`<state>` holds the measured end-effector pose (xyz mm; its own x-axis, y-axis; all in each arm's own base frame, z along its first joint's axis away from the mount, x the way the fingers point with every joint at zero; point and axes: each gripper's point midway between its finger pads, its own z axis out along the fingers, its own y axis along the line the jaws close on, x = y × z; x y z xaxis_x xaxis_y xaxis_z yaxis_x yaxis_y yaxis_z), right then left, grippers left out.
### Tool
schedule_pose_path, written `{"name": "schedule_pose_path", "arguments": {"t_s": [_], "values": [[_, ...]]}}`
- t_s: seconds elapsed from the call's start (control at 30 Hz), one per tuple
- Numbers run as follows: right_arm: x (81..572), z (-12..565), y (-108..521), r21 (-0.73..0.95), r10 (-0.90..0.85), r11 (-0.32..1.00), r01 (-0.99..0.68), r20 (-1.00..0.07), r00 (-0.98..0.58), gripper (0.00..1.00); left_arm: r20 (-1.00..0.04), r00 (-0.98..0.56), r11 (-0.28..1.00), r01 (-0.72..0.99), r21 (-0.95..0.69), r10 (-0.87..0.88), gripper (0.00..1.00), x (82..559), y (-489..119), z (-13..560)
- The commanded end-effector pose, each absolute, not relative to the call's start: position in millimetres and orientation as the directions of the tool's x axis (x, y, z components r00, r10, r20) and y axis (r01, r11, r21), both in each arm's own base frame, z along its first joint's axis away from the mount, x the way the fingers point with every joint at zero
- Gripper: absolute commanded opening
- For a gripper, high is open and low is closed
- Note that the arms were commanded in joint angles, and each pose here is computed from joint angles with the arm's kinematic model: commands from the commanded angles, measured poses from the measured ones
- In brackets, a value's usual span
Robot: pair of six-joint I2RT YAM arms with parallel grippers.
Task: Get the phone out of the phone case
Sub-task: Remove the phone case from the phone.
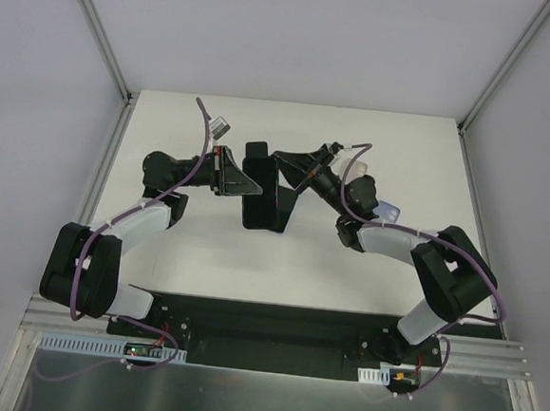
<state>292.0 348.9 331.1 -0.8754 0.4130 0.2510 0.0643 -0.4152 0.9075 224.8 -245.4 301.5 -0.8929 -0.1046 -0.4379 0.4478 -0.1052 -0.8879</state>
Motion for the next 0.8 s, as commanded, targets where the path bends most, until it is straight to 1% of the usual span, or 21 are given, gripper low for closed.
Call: {"name": "schedule_pose_path", "arguments": {"t_s": [0.0,0.17,0.23,0.5,0.53,0.63,0.7,0.73,0.77], "values": [[238,370,370,0.850,0.243,-0.527,-0.001,0.150,-0.958,0.01,-0.592,-0.804,-0.173,0.592,-0.787,-0.057,0.00,205,-251,326],[242,352,379,0.862,0.243,-0.506,0.043,0.189,-0.951,0.01,-0.605,-0.794,-0.179,0.605,-0.776,-0.059,0.00,203,-251,331],[242,349,381,0.865,0.242,-0.500,0.044,0.188,-0.952,0.01,-0.609,-0.791,-0.179,0.609,-0.773,-0.061,0.00,203,-251,332],[251,337,358,0.895,0.344,-0.435,-0.103,0.059,-0.937,0.02,-0.586,-0.809,-0.165,0.585,-0.794,-0.050,0.00,205,-250,326],[255,331,352,0.902,0.362,-0.417,-0.111,0.053,-0.931,0.16,-0.576,-0.816,-0.161,0.576,-0.802,-0.048,0.00,205,-250,323],[256,324,341,0.914,0.398,-0.374,-0.158,0.005,-0.917,0.43,-0.554,-0.831,-0.151,0.555,-0.818,-0.053,0.00,206,-249,319],[253,312,335,0.932,0.409,-0.328,-0.152,-0.005,-0.912,0.52,-0.546,-0.835,-0.144,0.549,-0.823,-0.064,0.00,209,-248,318],[254,307,331,0.938,0.430,-0.296,-0.180,-0.038,-0.902,0.57,-0.545,-0.836,-0.136,0.549,-0.825,-0.072,0.00,211,-247,316],[250,301,328,0.949,0.433,-0.266,-0.171,-0.041,-0.901,0.59,-0.521,-0.850,-0.125,0.527,-0.841,-0.076,0.00,214,-247,313]]}}
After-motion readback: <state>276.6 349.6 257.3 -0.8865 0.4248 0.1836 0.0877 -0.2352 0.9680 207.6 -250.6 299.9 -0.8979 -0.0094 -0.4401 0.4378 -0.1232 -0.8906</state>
